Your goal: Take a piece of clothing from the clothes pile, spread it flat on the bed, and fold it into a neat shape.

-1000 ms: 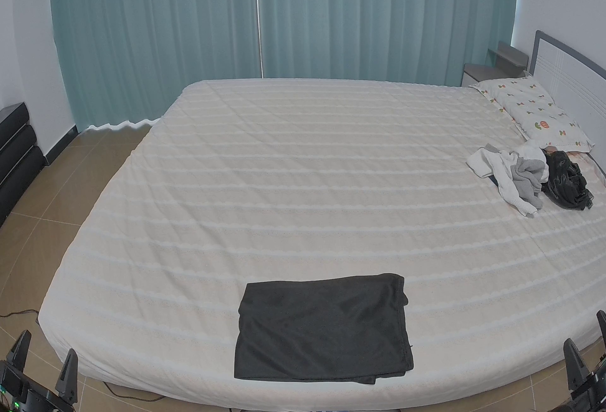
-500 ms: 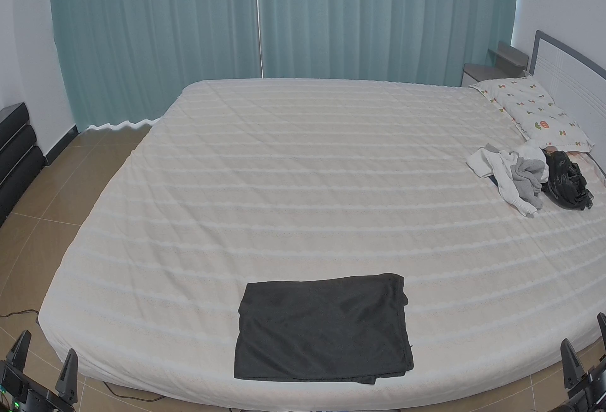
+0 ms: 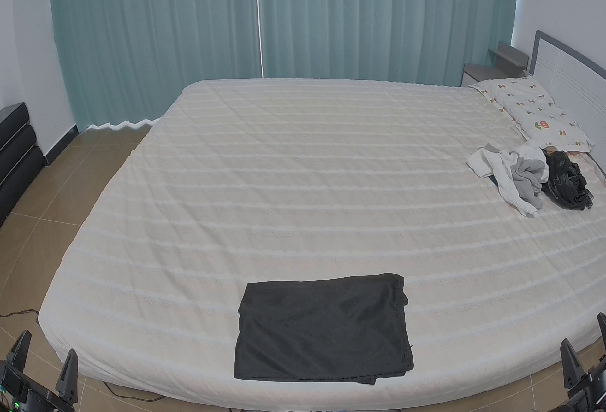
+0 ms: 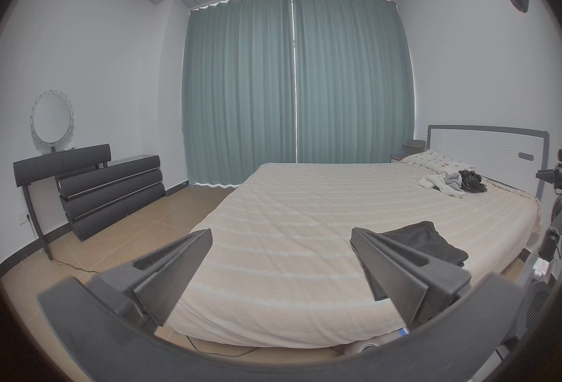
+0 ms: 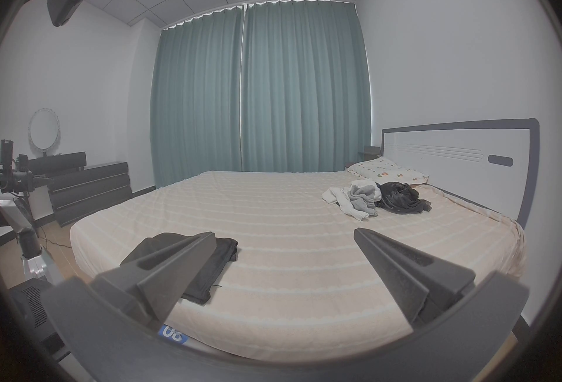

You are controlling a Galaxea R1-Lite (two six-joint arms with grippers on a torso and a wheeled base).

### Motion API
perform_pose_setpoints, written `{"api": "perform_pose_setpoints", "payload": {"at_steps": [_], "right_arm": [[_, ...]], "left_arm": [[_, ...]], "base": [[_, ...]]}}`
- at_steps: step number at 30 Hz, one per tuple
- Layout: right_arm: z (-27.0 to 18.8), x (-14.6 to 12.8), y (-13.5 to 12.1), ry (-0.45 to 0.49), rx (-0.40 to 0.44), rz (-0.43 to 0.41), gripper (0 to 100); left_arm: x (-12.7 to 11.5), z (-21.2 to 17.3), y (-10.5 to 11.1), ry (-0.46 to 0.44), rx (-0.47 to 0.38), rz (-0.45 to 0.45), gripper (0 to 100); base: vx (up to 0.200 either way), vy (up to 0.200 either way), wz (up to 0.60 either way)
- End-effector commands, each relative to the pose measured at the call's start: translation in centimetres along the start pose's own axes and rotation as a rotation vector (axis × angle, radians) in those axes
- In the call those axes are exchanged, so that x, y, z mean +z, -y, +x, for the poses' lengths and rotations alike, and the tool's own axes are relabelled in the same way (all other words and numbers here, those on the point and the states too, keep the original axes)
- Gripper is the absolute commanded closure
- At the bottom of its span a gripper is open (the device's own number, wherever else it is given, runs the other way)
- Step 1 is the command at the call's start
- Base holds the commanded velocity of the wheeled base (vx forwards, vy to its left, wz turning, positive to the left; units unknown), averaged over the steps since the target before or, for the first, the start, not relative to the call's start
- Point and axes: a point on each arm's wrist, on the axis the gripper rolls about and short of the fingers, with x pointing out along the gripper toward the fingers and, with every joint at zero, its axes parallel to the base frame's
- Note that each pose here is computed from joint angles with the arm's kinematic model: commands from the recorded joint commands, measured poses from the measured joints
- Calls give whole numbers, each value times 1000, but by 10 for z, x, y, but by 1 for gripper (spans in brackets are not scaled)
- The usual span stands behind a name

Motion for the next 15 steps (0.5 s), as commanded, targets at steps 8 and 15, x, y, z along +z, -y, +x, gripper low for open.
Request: {"api": "perform_pose_setpoints", "payload": {"at_steps": [8,15], "right_arm": [[0,-5,0,-1,-1,6,0],[0,-5,0,-1,-1,5,0]], "left_arm": [[-5,2,0,-23,1,-1,0],[-5,2,0,-23,1,-1,0]], "base": [[0,0,0],[0,0,0]]}}
